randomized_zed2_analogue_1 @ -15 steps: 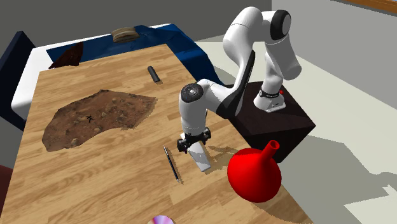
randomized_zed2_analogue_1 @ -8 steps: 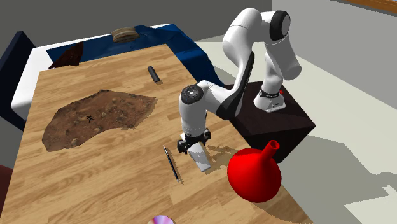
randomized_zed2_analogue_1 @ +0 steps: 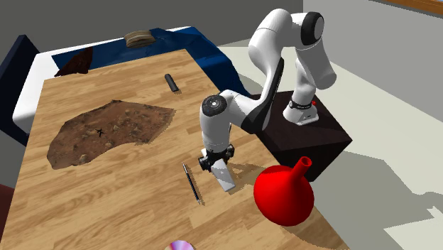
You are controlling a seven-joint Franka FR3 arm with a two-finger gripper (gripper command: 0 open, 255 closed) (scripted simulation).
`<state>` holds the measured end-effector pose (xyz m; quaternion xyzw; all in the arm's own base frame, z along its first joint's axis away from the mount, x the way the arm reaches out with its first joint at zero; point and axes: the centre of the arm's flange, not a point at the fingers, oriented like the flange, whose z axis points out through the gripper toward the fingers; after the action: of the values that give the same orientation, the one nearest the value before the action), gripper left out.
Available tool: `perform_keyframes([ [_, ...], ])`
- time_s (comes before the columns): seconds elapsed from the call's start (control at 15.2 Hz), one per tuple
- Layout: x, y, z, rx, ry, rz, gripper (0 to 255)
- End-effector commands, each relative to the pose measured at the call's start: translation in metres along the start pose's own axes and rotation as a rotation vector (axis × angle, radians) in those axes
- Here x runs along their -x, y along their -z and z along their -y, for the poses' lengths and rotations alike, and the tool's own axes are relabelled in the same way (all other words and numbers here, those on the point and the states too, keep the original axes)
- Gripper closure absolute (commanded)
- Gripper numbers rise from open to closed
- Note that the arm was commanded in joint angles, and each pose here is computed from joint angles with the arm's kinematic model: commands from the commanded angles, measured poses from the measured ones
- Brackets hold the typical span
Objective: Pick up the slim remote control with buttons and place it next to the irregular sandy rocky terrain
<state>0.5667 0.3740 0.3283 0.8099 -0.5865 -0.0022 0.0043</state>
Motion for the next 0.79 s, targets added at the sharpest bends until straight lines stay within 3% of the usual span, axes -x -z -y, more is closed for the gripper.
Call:
perform_keyframes([
  [0.0, 0.0, 0.0, 0.0, 0.0, 0.0, 0.0, 255],
  [0.73, 0.0, 0.053, 0.0, 0.0, 0.0, 0.0, 255],
])
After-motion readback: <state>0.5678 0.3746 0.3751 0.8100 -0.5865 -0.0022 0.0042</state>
